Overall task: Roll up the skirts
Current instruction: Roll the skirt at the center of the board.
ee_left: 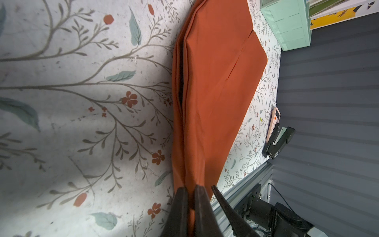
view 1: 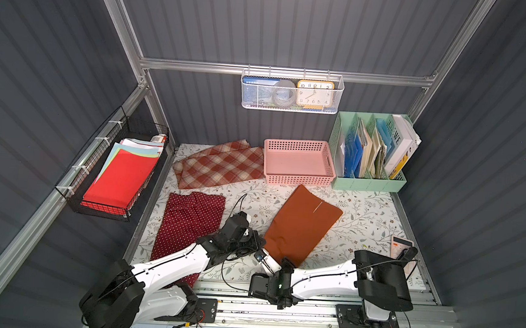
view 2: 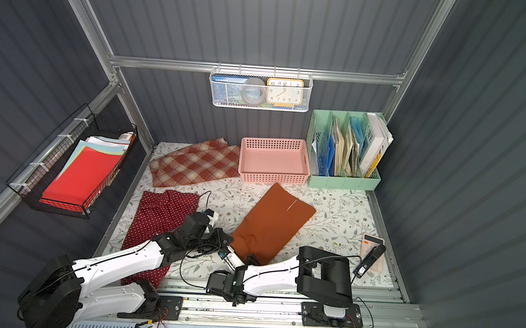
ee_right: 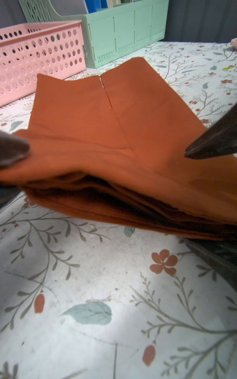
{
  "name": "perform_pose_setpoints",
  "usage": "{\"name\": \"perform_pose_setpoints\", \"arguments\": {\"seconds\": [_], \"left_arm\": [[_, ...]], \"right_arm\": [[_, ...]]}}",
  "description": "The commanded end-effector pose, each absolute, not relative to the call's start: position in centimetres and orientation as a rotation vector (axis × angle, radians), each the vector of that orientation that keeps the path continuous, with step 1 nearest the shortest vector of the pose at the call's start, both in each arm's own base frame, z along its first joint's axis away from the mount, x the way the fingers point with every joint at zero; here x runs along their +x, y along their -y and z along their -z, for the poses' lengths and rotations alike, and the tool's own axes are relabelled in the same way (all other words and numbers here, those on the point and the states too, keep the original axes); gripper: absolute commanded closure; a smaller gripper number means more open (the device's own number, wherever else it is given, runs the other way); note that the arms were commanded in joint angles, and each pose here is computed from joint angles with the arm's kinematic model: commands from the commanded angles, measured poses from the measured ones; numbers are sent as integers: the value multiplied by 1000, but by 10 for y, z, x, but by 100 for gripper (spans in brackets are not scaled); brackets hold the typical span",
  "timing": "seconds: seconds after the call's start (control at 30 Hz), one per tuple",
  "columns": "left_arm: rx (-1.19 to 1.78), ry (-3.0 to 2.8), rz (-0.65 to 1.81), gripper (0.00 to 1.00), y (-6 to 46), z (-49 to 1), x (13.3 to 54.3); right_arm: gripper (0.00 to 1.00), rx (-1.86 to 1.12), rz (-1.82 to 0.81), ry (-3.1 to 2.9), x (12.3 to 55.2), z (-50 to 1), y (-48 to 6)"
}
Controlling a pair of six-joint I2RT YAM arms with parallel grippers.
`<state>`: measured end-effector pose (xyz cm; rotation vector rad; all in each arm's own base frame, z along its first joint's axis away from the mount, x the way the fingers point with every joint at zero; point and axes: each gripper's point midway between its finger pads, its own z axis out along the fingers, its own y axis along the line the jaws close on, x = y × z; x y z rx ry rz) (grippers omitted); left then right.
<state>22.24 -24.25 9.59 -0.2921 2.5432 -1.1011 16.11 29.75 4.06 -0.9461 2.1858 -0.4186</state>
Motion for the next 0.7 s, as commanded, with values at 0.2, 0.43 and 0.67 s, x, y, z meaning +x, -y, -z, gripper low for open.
{"name": "perform_pose_setpoints", "arguments": {"seconds": [0.2,0.43,0.67], "left_arm": [[-218,-2585,1211,100,253,-97,197],[-232,-2597,1205,100,248,-93,192],[-229,-2614,1204,100,248,-89,189]], "right_arm": [[39,-899,477,-2118,186,-62,-304],[50,-923,485,-2112,186,-59,-304],[72,-994,438,-2126,180,-53,-312]]}}
